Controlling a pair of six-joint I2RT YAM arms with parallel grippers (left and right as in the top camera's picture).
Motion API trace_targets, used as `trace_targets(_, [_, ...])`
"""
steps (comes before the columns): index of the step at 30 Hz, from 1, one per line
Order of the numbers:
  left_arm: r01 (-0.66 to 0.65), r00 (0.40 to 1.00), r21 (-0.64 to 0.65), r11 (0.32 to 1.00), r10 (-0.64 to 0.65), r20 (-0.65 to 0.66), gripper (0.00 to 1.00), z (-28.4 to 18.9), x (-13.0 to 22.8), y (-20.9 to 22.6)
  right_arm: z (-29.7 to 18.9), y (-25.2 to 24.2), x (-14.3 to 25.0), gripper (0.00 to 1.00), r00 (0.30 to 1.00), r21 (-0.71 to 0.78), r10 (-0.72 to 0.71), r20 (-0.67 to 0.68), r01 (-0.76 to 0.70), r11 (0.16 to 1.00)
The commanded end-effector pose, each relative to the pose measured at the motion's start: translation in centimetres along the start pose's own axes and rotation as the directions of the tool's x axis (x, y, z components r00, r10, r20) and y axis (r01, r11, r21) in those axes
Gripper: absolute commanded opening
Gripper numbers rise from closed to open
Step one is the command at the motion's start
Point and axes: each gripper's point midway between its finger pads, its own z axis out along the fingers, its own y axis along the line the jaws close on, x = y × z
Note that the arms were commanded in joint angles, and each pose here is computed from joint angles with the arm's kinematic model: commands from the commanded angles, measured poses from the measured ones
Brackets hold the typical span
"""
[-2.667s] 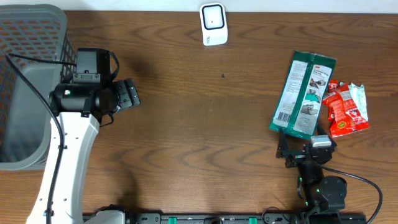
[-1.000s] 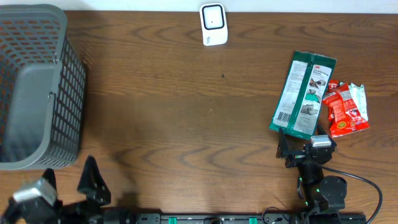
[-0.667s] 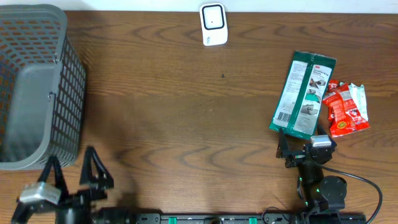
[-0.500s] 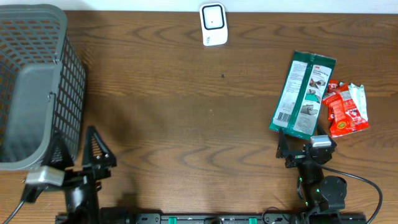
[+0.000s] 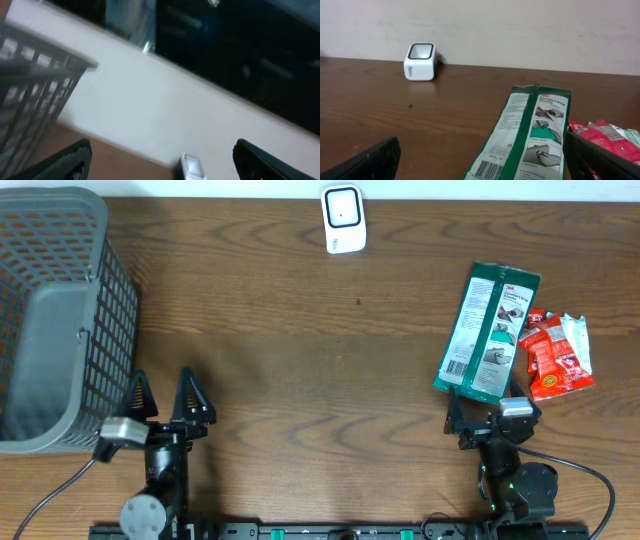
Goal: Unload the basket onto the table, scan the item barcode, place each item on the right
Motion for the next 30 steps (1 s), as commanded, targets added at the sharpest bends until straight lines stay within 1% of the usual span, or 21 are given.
trace_targets(1, [-0.017,0.995,-0.043,0.999,0.012,-0.102,0.91,-0.2,2.8,1.4,0.0,-0.2,0.0,0.99,1.0,0.006,-0.011,0.002,0.011,1.0])
trace_targets(4, [-0.041,0.976,-0.087,0.995,0.02,-0.219,0.91,-0.8,5.6,2.6,0.0,-0.2,0.0,0.99,1.0,0.006,-0.011,0.002,0.011,1.0])
trace_targets(6, [-0.089,0.952,-0.076,0.993,0.063,-0.299,0.91,-1.3,7.4,2.9,0.0,-0.2,0.0,0.99,1.0,0.006,-0.011,0.002,0.011,1.0])
trace_targets(9, [-0.163,0.918,-0.054,0.985,0.132,-0.373,0.91,-1.9,9.0,3.3,0.0,-0.2,0.0,0.99,1.0,0.005,-0.011,0.002,0.011,1.0])
trace_targets(17, [-0.302,0.877,0.0,0.953,0.278,-0.392,0.91,-2.0,9.3,3.5,0.0,-0.2,0.0,0.99,1.0,0.005,-0.011,0.002,0.011,1.0])
trace_targets(23, [-0.316,0.836,-0.009,0.949,0.274,-0.475,0.91,-3.0,11.1,4.5,0.0,-0.2,0.0,0.99,1.0,0.005,-0.011,0.002,0.011,1.0])
trace_targets(30, [-0.337,0.829,0.003,0.941,0.298,-0.473,0.91,-3.0,11.1,4.4,0.0,-0.2,0.0,0.99,1.0,0.005,-0.011,0.002,0.011,1.0])
